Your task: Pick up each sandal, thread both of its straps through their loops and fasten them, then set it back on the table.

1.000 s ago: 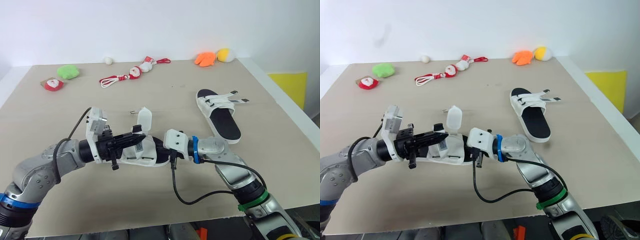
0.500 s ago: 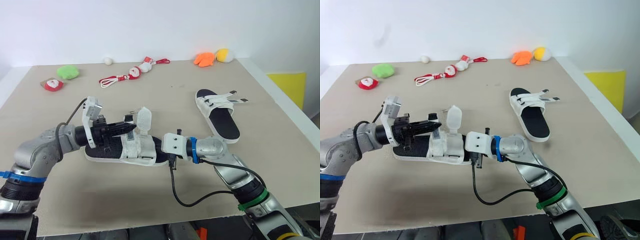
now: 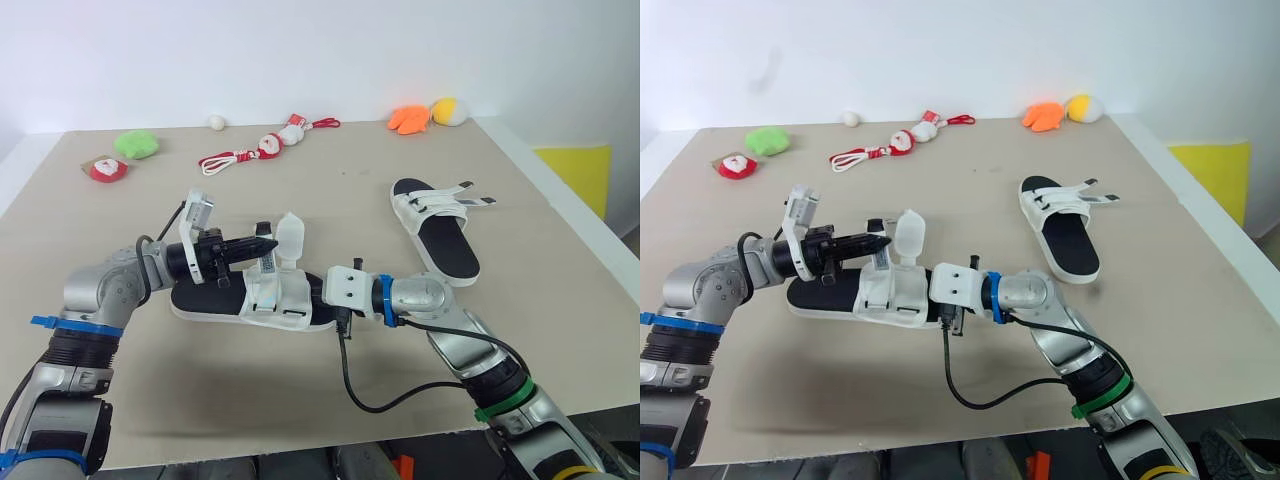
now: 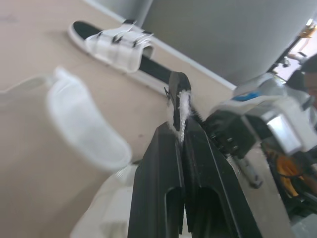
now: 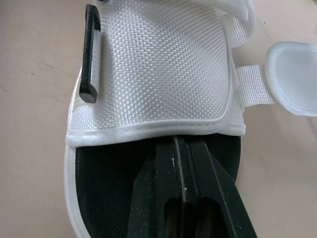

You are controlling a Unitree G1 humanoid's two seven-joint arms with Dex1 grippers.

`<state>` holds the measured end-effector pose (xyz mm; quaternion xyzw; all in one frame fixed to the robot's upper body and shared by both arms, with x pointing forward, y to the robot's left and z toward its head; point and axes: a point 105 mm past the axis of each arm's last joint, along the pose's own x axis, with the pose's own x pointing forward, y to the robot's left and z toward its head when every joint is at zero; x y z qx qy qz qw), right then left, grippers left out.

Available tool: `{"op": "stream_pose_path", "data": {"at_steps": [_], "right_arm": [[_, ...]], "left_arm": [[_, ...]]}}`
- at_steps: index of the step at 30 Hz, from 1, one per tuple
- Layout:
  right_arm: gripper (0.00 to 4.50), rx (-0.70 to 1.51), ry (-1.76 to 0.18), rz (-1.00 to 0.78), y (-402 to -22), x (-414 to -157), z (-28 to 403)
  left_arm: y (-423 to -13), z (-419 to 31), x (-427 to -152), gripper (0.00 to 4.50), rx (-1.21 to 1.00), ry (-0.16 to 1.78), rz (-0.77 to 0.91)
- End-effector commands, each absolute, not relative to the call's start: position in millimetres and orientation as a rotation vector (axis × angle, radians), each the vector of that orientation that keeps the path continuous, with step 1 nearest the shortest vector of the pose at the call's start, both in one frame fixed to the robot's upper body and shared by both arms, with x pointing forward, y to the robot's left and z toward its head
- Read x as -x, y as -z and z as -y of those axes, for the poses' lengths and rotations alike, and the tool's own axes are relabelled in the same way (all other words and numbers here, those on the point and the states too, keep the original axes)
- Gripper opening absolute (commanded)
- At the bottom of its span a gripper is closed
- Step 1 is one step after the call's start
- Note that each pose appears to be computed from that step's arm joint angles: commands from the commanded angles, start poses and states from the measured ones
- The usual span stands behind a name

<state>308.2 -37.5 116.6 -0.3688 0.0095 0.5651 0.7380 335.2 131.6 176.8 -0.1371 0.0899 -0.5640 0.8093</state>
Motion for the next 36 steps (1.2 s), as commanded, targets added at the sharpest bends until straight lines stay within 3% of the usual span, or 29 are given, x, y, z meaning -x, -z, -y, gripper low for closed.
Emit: {"op": "stream_pose_path", "data": {"at_steps": [1, 31, 34, 36], "right_arm": [[0.00, 0.809, -1.272, -0.131, -89.7, -301.3, 40.1], [0.00, 0.773, -1.268, -0.130, -92.0, -299.4, 36.6], [0.00, 0.771, -1.269, -0.131, -92.0, -299.3, 36.5], [0.00, 0.770, -1.270, -0.131, -91.9, -299.1, 36.3]], "left_arm": [[-180.2, -137.8, -339.4, 0.03, 0.274, 1.179, -0.169], [-154.9, -144.8, -357.4, 0.03, 0.191, 1.102, -0.187], [-155.2, -144.6, -356.7, 0.84, 0.193, 1.106, -0.187], [-156.1, -144.3, -356.9, 1.76, 0.193, 1.105, -0.182]]}}
